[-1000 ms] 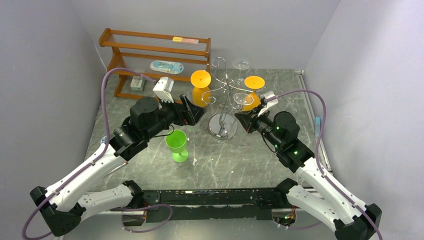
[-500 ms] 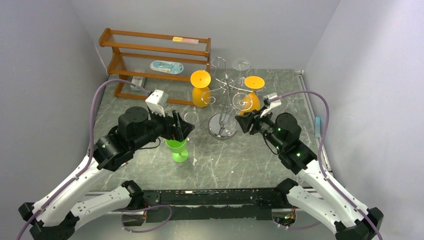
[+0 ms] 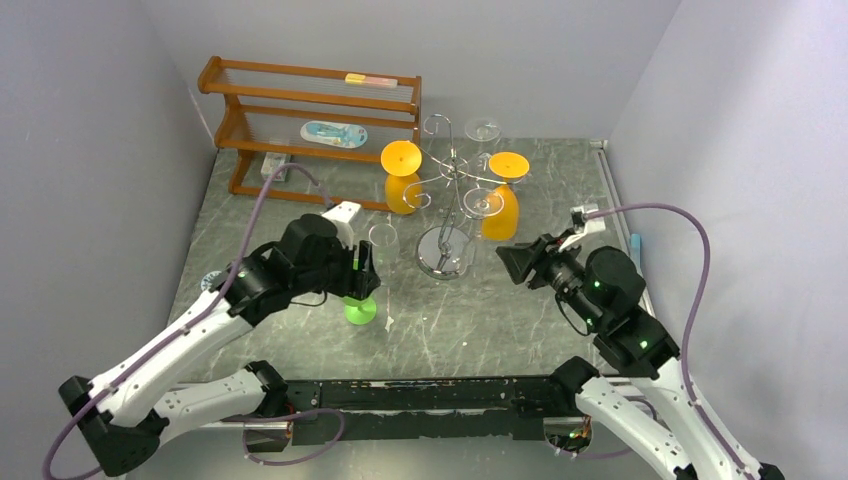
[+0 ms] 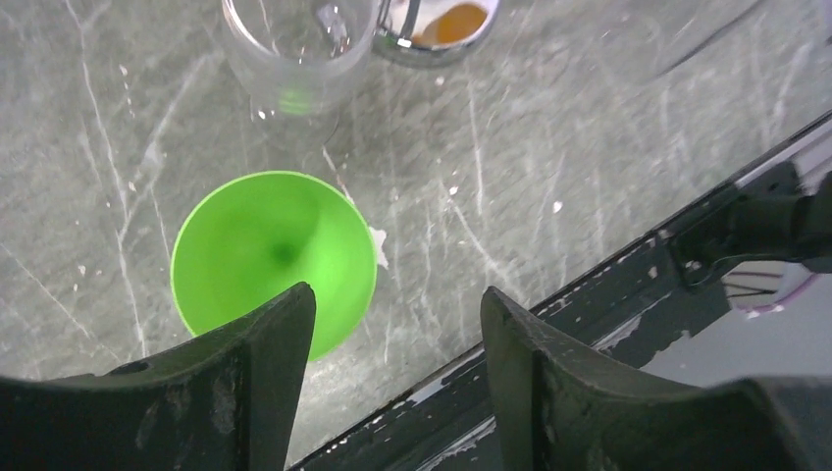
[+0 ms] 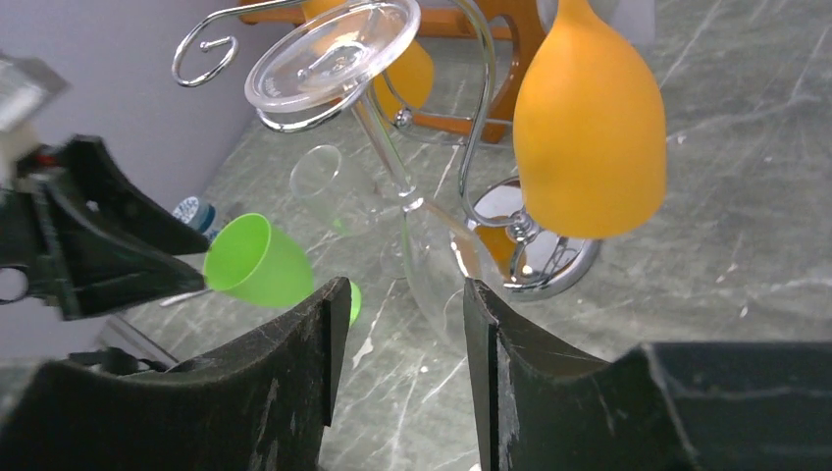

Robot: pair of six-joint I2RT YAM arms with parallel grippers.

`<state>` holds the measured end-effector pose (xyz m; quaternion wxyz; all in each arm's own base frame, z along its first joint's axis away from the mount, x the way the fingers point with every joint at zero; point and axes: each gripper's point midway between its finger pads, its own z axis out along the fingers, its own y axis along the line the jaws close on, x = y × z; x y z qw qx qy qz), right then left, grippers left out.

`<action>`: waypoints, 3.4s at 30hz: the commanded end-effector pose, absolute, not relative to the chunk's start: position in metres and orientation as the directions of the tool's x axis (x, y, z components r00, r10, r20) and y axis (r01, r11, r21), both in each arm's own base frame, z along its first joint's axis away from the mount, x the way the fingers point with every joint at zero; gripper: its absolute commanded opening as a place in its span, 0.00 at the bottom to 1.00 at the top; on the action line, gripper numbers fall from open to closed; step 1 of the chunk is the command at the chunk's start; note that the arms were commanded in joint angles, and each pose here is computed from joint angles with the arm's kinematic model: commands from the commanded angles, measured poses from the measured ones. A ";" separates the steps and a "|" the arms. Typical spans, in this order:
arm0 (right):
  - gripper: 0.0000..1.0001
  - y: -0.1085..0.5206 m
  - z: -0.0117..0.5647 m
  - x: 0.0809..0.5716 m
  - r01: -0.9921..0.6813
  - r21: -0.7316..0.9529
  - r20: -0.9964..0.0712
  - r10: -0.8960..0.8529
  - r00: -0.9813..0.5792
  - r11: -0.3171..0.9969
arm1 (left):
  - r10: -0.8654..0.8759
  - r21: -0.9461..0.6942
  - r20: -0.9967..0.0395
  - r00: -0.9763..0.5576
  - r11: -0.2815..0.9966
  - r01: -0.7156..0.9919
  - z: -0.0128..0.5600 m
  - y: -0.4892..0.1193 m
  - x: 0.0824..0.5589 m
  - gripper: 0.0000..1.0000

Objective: Place the wine glass upside down on the wine glass rack

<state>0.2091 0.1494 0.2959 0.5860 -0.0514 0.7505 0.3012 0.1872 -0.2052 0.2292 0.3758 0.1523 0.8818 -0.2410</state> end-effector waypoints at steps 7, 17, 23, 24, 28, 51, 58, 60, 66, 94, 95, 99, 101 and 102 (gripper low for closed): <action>0.50 0.143 0.287 0.187 -0.329 0.515 -0.821 0.346 -0.454 0.791 | 0.219 -0.192 -0.649 -0.728 0.879 0.436 0.173 -0.216 0.199 0.56; 0.50 0.142 0.293 0.184 -0.276 0.572 -0.775 0.398 -0.491 0.772 | 0.294 -0.136 -0.579 -0.760 0.885 0.446 0.147 -0.213 0.196 0.30; 0.50 0.137 0.319 0.184 -0.276 0.569 -0.786 0.414 -0.459 0.775 | 0.288 -0.109 -0.601 -0.745 0.894 0.434 0.160 -0.206 0.199 0.05; 0.50 0.135 0.327 0.184 -0.277 0.568 -0.791 0.419 -0.446 0.775 | 0.282 -0.097 -0.615 -0.736 0.900 0.426 0.168 -0.202 0.200 0.05; 0.50 0.134 0.355 0.187 -0.300 0.571 -0.802 0.442 -0.402 0.764 | 0.226 -0.027 -0.677 -0.701 0.943 0.330 0.210 -0.174 0.208 0.05; 0.57 0.210 0.466 0.189 -0.676 0.646 -0.710 0.604 -0.362 0.354 | -0.699 -0.605 -0.715 -0.013 0.610 0.512 0.544 -0.122 0.175 0.05; 0.57 0.227 0.494 0.199 -0.725 0.657 -0.631 0.678 -0.377 0.208 | -0.861 -0.604 -0.507 -0.032 0.329 0.726 0.574 -0.151 0.161 0.05; 0.56 0.233 0.495 0.204 -0.717 0.679 -0.591 0.698 -0.405 0.159 | -0.884 -0.566 -0.466 -0.045 0.259 0.782 0.580 -0.162 0.158 0.05; 0.57 0.238 0.521 0.212 -0.728 0.675 -0.545 0.749 -0.377 0.125 | -0.920 -0.525 -0.379 -0.096 0.128 0.842 0.575 -0.184 0.162 0.05; 0.59 0.295 0.596 0.222 -0.807 0.590 -0.360 0.901 -0.241 0.021 | -0.956 -0.471 -0.238 -0.171 -0.041 0.881 0.575 -0.198 0.166 0.05; 0.59 0.296 0.597 0.223 -0.804 0.595 -0.353 0.903 -0.243 0.016 | -0.955 -0.471 -0.237 -0.176 -0.045 0.881 0.575 -0.199 0.166 0.05; 0.58 0.305 0.601 0.227 -0.794 0.608 -0.355 0.899 -0.257 0.013 | -0.951 -0.465 -0.241 -0.192 -0.060 0.883 0.576 -0.201 0.164 0.05; 0.57 0.307 0.601 0.229 -0.788 0.616 -0.356 0.898 -0.259 0.017 | -0.950 -0.460 -0.238 -0.201 -0.072 0.885 0.577 -0.202 0.163 0.05; 0.56 0.308 0.601 0.229 -0.790 0.612 -0.357 0.898 -0.259 0.015 | -0.949 -0.459 -0.240 -0.204 -0.074 0.885 0.576 -0.202 0.163 0.05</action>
